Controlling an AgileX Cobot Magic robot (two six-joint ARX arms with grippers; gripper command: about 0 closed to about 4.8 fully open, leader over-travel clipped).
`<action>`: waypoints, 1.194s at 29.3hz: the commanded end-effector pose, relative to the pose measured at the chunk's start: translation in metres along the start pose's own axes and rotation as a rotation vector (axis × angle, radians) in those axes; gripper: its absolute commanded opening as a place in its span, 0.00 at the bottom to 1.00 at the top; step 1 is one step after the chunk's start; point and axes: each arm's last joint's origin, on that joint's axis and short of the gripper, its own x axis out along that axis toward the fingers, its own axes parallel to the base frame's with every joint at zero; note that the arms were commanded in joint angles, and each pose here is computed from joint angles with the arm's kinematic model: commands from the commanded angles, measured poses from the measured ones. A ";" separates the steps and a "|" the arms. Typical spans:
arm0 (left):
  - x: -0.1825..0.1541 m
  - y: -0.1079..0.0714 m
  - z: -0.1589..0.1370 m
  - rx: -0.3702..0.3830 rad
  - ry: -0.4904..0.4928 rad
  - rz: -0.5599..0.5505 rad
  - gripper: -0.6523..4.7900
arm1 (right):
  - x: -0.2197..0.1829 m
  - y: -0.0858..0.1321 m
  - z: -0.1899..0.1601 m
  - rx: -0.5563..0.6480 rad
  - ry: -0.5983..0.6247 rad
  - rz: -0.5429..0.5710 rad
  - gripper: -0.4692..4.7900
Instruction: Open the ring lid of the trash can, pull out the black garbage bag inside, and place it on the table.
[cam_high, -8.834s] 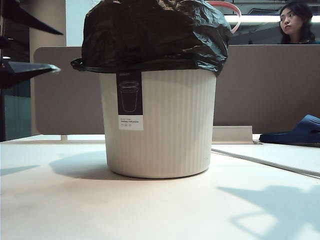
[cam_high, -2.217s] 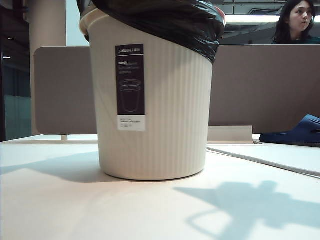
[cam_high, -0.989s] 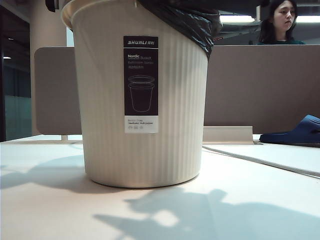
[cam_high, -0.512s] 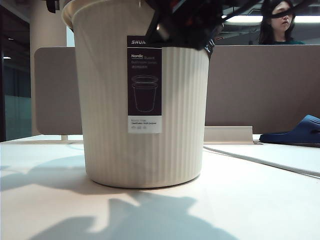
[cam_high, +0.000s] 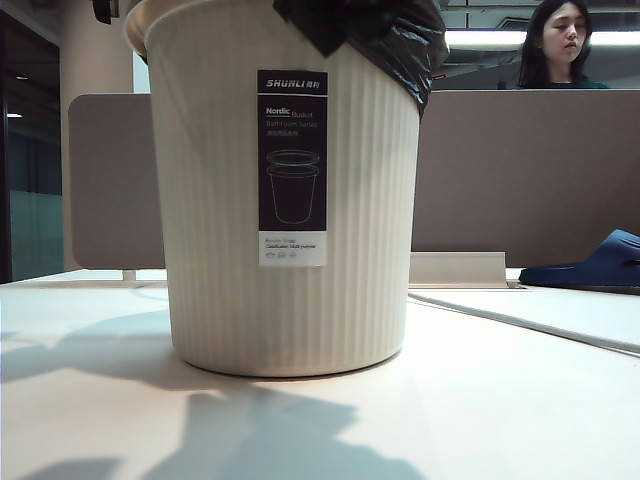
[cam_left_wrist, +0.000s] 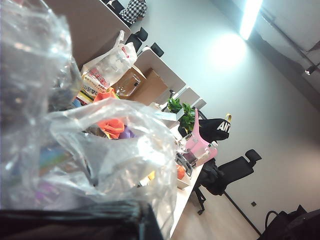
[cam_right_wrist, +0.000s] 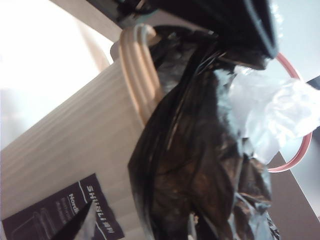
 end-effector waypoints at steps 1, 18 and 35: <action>0.000 -0.004 0.002 0.023 0.002 -0.027 0.11 | 0.004 0.001 0.002 0.024 -0.004 -0.031 0.54; 0.000 -0.005 0.000 0.022 0.061 -0.076 0.11 | 0.015 0.009 0.002 0.075 0.063 -0.165 0.31; 0.000 -0.005 -0.001 0.023 0.081 -0.086 0.11 | 0.014 0.003 0.002 0.054 0.136 -0.242 0.08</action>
